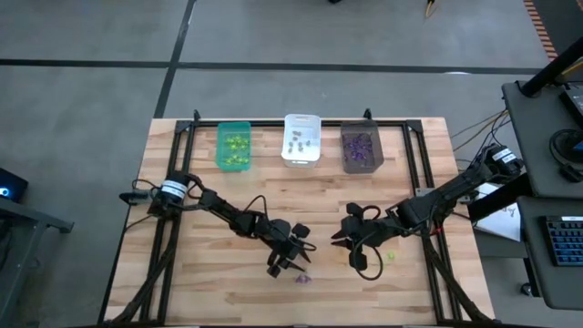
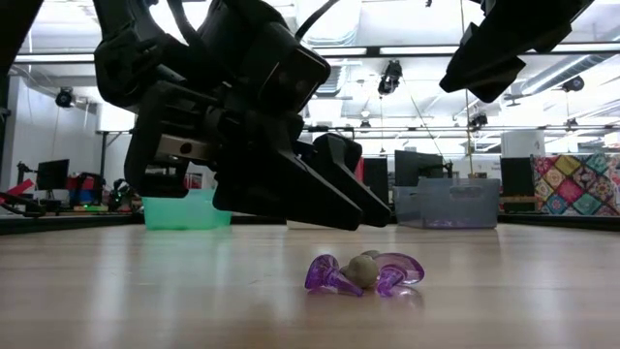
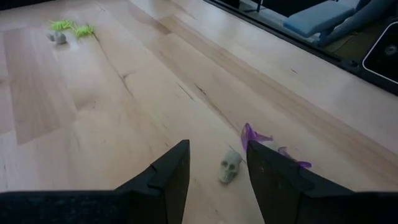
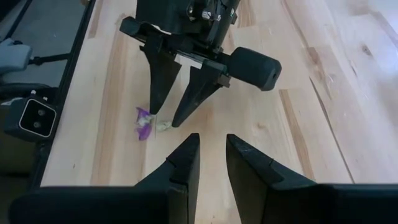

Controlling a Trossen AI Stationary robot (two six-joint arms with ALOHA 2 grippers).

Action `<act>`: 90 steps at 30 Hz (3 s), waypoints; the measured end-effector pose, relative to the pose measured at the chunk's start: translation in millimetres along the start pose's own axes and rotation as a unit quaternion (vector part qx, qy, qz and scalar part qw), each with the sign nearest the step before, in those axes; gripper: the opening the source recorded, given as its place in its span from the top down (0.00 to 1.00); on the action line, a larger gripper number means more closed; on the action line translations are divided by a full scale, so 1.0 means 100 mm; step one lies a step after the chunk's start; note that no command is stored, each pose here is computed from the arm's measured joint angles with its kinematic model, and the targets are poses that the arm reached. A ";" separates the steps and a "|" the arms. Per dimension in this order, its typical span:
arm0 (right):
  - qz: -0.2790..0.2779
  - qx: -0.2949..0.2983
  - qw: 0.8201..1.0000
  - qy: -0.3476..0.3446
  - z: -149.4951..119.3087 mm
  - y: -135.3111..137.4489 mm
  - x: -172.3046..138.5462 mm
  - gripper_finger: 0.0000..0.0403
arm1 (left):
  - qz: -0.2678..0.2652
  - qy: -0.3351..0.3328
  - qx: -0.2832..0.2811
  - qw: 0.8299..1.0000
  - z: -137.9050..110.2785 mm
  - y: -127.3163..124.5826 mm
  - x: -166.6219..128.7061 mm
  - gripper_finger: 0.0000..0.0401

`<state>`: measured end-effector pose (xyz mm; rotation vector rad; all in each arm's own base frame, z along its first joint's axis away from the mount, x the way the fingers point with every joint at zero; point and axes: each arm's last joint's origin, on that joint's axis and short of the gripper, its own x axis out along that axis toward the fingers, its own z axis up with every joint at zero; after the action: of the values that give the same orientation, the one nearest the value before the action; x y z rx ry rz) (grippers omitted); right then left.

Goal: Sort Halloween decoration
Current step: Put the white skull toy into the white bin

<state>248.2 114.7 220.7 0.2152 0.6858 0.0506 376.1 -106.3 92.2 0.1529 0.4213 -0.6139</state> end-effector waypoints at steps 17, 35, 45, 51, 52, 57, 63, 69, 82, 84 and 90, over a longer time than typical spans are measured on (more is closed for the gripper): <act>0.000 0.000 1.000 0.000 0.00 0.00 0.00 0.83 | 0.000 0.001 -0.001 1.000 0.00 0.00 0.00 0.65; -0.004 0.000 1.000 -0.002 0.00 0.00 0.00 0.83 | -0.021 -0.014 -0.034 0.999 -0.18 0.00 0.11 0.65; -0.011 0.000 1.000 -0.005 0.00 -0.01 0.00 0.83 | -0.022 -0.017 -0.032 0.999 -0.17 0.01 0.10 0.65; -0.011 0.000 1.000 -0.006 0.00 -0.01 0.00 0.83 | -0.022 -0.017 -0.029 0.999 -0.17 0.01 0.10 0.65; -0.011 0.000 1.000 -0.006 0.00 -0.01 0.00 0.83 | -0.022 -0.017 -0.028 0.999 -0.17 0.01 0.10 0.65; -0.012 0.000 1.000 -0.007 0.00 -0.01 0.00 0.83 | -0.021 -0.018 -0.017 0.999 -0.17 0.01 0.10 0.65; -0.015 0.000 1.000 -0.009 0.01 -0.01 0.00 0.83 | -0.019 -0.012 -0.020 1.000 -0.23 0.04 0.12 0.65; -0.022 0.000 1.000 -0.013 0.01 -0.01 0.00 0.83 | -0.020 -0.014 -0.023 0.999 -0.29 0.05 0.17 0.68; -0.022 0.001 1.000 -0.013 0.01 -0.01 0.00 0.83 | -0.018 -0.011 -0.015 1.000 -0.29 0.05 0.17 0.85; -0.022 0.001 1.000 -0.013 0.01 -0.01 0.00 0.83 | -0.017 -0.011 -0.015 1.000 -0.29 0.05 0.17 0.87; -0.022 0.000 1.000 -0.013 0.01 -0.01 0.00 0.83 | -0.017 -0.010 -0.017 1.000 -0.29 0.05 0.17 0.93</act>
<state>248.8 113.4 221.1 0.2012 0.6647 0.0065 381.8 -103.5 58.2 0.1079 0.4149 -0.6413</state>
